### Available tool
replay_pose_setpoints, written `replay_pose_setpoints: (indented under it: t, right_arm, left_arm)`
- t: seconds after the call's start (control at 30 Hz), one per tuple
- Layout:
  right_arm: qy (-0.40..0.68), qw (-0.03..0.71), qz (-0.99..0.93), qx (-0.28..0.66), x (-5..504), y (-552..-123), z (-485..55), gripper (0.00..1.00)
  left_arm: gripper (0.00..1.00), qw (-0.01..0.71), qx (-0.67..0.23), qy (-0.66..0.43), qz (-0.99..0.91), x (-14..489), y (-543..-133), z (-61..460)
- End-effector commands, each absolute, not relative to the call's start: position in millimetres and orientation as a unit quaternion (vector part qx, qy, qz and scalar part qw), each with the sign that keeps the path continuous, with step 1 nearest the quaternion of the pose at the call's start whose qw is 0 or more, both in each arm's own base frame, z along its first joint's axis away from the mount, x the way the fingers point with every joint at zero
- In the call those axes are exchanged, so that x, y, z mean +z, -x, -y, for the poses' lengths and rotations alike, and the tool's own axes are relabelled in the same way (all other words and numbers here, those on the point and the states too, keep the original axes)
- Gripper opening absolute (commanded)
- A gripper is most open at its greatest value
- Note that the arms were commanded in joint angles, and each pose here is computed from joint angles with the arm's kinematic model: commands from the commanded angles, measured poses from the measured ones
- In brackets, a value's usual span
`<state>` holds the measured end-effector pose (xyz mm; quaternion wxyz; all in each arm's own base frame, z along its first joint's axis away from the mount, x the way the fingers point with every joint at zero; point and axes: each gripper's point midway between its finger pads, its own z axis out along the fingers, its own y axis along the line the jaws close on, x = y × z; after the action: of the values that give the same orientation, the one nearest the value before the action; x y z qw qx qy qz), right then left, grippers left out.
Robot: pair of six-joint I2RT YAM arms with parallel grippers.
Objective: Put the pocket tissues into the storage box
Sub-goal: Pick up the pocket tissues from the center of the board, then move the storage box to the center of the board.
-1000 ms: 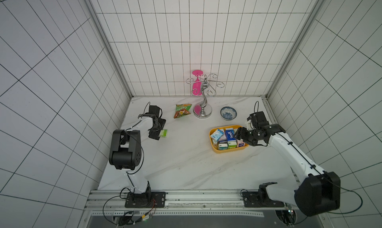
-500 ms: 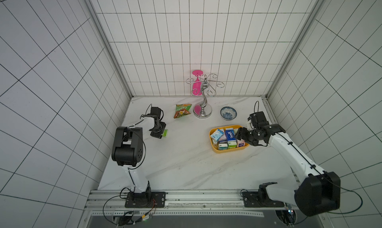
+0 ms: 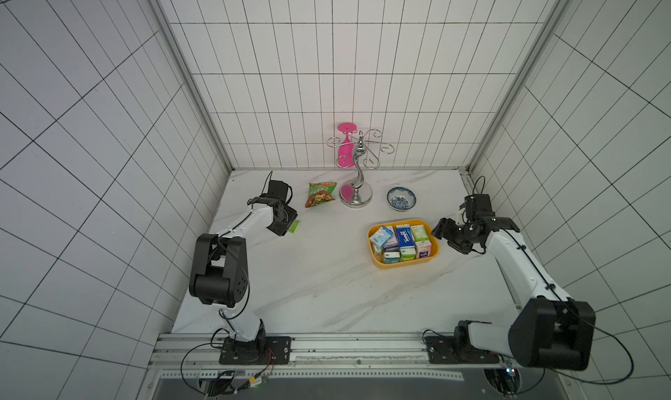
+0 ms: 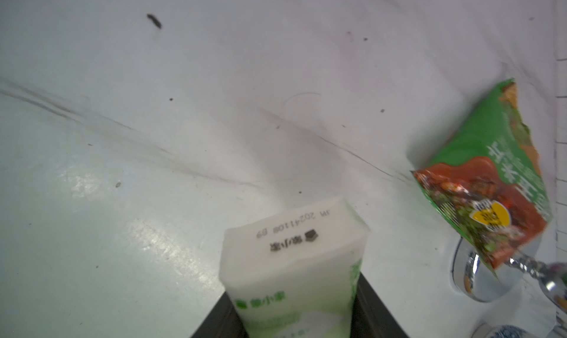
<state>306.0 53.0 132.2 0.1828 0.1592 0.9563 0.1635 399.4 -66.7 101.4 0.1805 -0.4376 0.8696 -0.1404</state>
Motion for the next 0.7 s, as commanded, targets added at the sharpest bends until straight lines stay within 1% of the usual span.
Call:
replay_pose_setpoints:
  t: [0.0,0.1,0.23,0.37,0.53,0.67]
  right_arm:
    - [-0.148,0.183,-0.956,0.174,125.9,-322.5,-50.5,0.72]
    - [-0.146,0.169,-0.956,0.192,113.7,-328.3,-51.8,0.71]
    - [-0.135,0.167,-0.952,0.22,107.7,-334.4,-60.1,0.69]
    - [-0.127,0.166,-0.946,0.249,105.1,-335.8,-70.0,0.63]
    - [-0.123,0.151,-0.947,0.254,92.8,-330.7,-74.5,0.56]
    - [-0.127,0.151,-0.953,0.231,83.3,-326.8,-67.5,0.55]
  left_arm:
    - [0.49,0.225,-0.149,0.344,-0.899,141.4,-396.1,83.2]
    - [0.48,0.232,-0.181,0.277,-0.915,161.6,-386.3,106.5]
    - [0.48,0.22,-0.209,0.214,-0.928,170.4,-367.6,126.5]
    - [0.49,0.209,-0.224,0.188,-0.933,171.9,-351.3,135.2]
    - [0.49,0.214,-0.234,0.177,-0.932,180.4,-336.7,137.3]
    - [0.49,0.215,-0.235,0.169,-0.933,184.7,-328.0,135.8]
